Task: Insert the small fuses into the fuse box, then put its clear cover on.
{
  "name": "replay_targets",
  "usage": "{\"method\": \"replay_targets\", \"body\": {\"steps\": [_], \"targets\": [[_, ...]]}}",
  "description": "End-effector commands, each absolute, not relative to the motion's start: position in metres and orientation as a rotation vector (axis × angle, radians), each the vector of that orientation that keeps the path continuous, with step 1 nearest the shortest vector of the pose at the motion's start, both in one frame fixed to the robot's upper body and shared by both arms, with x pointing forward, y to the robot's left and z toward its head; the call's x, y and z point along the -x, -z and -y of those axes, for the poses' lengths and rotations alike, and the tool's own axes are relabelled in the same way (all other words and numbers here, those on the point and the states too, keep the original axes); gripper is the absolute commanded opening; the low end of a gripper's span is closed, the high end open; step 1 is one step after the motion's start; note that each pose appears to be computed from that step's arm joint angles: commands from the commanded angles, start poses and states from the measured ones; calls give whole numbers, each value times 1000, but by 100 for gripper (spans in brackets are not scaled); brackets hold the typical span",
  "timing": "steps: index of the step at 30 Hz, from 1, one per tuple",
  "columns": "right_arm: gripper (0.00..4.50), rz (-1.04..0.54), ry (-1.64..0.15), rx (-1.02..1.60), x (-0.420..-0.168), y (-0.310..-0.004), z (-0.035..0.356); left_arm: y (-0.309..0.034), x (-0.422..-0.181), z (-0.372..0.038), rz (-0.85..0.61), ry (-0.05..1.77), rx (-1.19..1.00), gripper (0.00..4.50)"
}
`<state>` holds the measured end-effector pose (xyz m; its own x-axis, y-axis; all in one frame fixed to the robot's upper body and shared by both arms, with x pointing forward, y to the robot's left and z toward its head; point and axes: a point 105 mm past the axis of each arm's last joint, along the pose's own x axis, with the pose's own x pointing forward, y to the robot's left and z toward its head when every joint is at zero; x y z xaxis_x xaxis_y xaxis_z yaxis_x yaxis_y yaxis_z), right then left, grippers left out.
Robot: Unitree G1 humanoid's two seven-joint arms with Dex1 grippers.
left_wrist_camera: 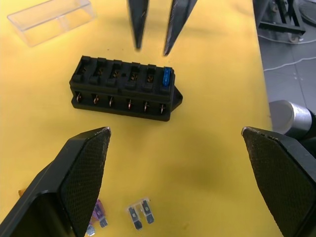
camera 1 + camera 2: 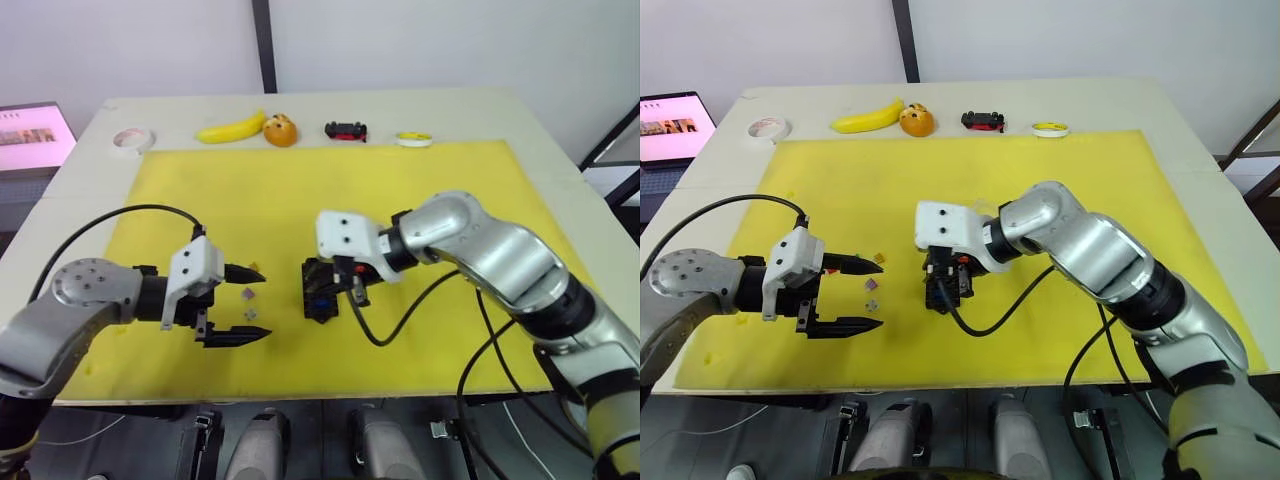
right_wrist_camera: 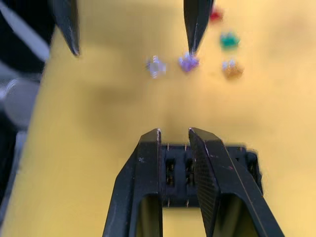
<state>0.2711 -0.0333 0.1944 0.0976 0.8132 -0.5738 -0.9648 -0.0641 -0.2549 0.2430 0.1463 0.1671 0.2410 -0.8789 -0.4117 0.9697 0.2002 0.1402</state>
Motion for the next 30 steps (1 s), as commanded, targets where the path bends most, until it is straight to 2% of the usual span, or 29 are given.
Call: {"method": "replay_targets", "body": {"steps": [1,4,5,11,15,30], "targets": [[97,-152,-1518,610,-264,-215,34,-181,-247,-150,-222,1282,-439,450],[36,-144,-1508,608,-262,-200,33,-182,-249,-150,-221,1274,-436,450],[2,-150,-1508,591,-261,-195,33,-182,-249,-150,-220,1274,-435,450],[2,-151,-1493,547,-262,-176,34,-184,-249,-148,-219,1284,-431,450],[2,-138,-1472,522,-265,-174,33,-183,-247,-146,-220,1302,-426,450],[2,-249,-1439,546,-273,-135,45,-178,-240,-143,-238,1358,-422,450]]}}
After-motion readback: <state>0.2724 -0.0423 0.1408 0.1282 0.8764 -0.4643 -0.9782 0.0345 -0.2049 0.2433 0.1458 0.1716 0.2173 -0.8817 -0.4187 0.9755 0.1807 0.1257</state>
